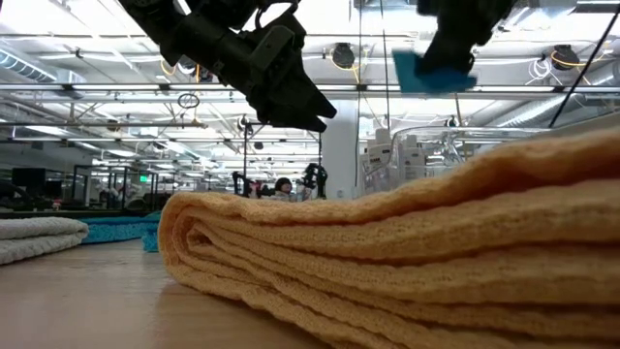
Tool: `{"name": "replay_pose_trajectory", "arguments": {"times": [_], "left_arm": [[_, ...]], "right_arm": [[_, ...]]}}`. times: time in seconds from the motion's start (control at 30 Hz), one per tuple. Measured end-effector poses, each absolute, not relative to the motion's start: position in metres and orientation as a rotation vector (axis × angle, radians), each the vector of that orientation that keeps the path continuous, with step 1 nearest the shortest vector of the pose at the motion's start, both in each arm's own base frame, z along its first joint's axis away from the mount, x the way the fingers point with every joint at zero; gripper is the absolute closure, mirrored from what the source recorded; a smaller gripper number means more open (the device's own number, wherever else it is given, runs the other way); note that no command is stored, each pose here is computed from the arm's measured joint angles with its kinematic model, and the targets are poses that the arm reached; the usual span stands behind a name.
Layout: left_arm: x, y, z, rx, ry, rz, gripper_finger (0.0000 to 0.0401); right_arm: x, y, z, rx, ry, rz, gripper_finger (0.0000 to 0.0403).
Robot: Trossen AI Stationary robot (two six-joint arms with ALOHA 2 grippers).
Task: Pick & Place Kitchen Items
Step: Put the blue sponge into the gray bin
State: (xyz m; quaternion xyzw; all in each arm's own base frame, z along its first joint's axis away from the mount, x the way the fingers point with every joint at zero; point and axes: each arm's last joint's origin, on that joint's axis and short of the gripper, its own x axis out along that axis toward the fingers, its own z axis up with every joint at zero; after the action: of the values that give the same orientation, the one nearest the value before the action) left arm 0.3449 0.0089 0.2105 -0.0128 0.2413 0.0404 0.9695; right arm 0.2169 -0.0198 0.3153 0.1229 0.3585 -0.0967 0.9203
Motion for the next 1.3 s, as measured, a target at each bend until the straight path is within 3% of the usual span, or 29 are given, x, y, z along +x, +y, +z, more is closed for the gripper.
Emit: {"name": "replay_pose_trajectory", "arguments": {"times": [0.5, 1.07, 1.3], "left_arm": [[0.346, 0.009, 0.213, -0.106, 0.457, 0.1, 0.008], [0.349, 0.009, 0.218, -0.262, 0.387, 0.128, 0.0079], [0.349, 0.009, 0.218, -0.288, 0.385, 0.133, 0.0079]], "right_arm": [[0.189, 0.056, 0.329, 0.112, 0.679, 0.18, 0.036], [0.173, 0.115, 0.255, 0.328, 0.71, 0.369, 0.036], [0.162, 0.121, 0.213, 0.313, 0.754, 0.357, 0.036]]}}
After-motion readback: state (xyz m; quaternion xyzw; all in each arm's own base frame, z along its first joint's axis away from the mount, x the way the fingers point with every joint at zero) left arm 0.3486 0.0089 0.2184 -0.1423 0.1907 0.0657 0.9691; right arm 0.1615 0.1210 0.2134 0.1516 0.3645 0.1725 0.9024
